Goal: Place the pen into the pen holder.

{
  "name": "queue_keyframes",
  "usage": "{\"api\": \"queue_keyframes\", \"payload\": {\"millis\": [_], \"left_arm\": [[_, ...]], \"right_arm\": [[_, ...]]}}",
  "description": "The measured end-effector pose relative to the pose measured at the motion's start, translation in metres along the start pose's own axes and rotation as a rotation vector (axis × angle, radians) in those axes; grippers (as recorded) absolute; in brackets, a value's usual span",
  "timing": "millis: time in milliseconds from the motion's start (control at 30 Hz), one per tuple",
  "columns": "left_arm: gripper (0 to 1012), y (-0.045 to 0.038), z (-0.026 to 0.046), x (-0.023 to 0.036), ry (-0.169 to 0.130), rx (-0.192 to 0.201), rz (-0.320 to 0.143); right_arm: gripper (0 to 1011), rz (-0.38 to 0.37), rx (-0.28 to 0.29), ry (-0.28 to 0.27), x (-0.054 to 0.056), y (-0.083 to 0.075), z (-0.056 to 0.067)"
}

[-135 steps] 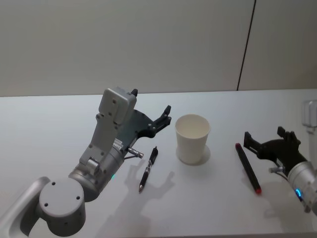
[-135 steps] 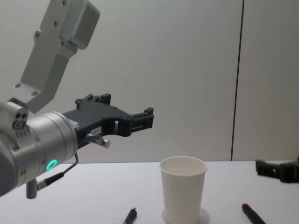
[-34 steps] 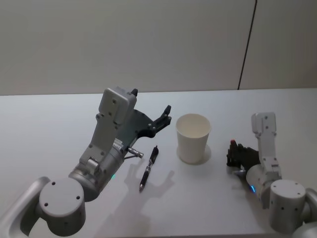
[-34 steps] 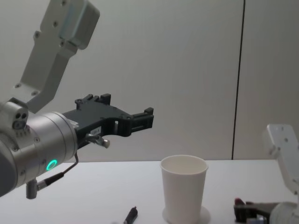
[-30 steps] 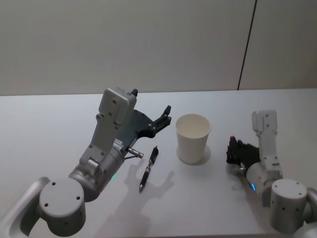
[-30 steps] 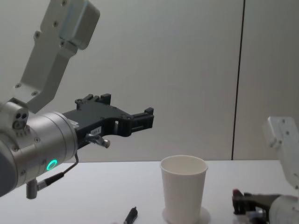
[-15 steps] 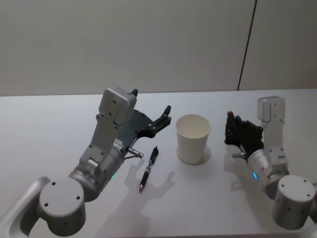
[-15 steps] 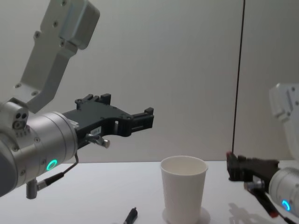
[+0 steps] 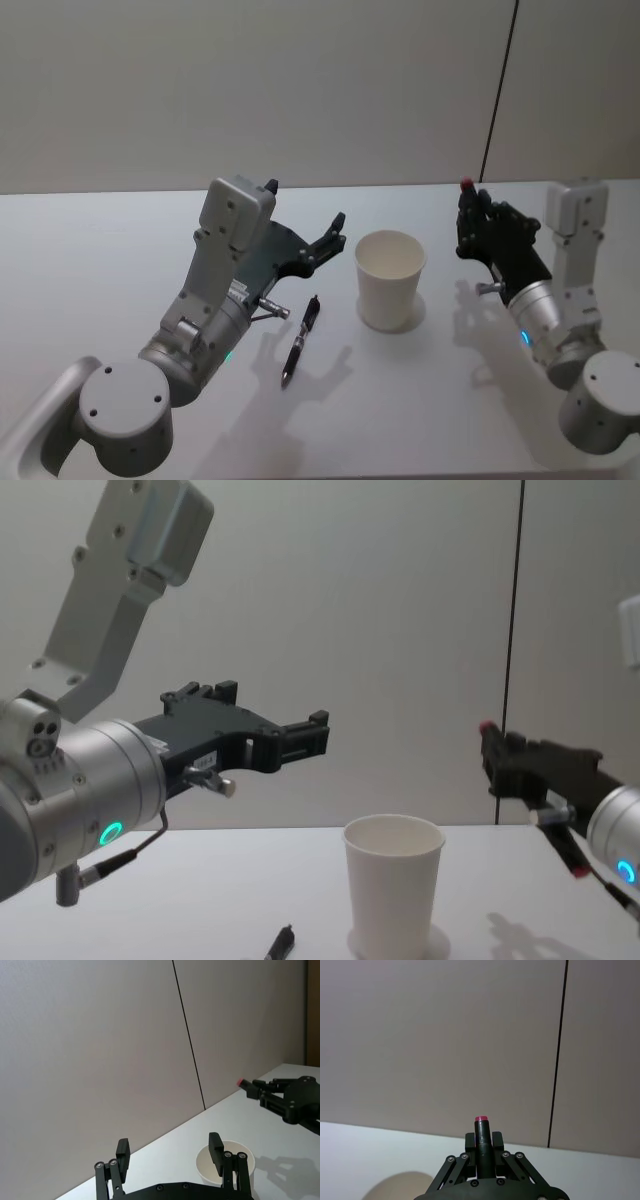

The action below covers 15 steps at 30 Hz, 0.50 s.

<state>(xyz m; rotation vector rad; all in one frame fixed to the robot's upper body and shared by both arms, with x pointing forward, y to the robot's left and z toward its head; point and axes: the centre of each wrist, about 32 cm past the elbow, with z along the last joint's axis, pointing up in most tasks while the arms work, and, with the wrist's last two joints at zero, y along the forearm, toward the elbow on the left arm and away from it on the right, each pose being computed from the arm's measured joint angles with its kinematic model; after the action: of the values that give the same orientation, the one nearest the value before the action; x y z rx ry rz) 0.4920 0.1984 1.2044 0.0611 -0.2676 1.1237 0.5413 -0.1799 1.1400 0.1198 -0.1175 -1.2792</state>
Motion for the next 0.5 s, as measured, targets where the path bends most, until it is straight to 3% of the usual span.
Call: {"api": "queue_keyframes", "payload": {"millis": [267, 500], "left_arm": [[1003, 0.0, 0.0, 0.0, 0.0, 0.0, 0.0], [1003, 0.0, 0.0, 0.0, 0.0, 0.0, 0.0]], "right_arm": [[187, 0.056, 0.129, 0.01, 0.007, 0.002, 0.001], [187, 0.131, 0.234, 0.022, 0.015, 0.01, -0.005]]}}
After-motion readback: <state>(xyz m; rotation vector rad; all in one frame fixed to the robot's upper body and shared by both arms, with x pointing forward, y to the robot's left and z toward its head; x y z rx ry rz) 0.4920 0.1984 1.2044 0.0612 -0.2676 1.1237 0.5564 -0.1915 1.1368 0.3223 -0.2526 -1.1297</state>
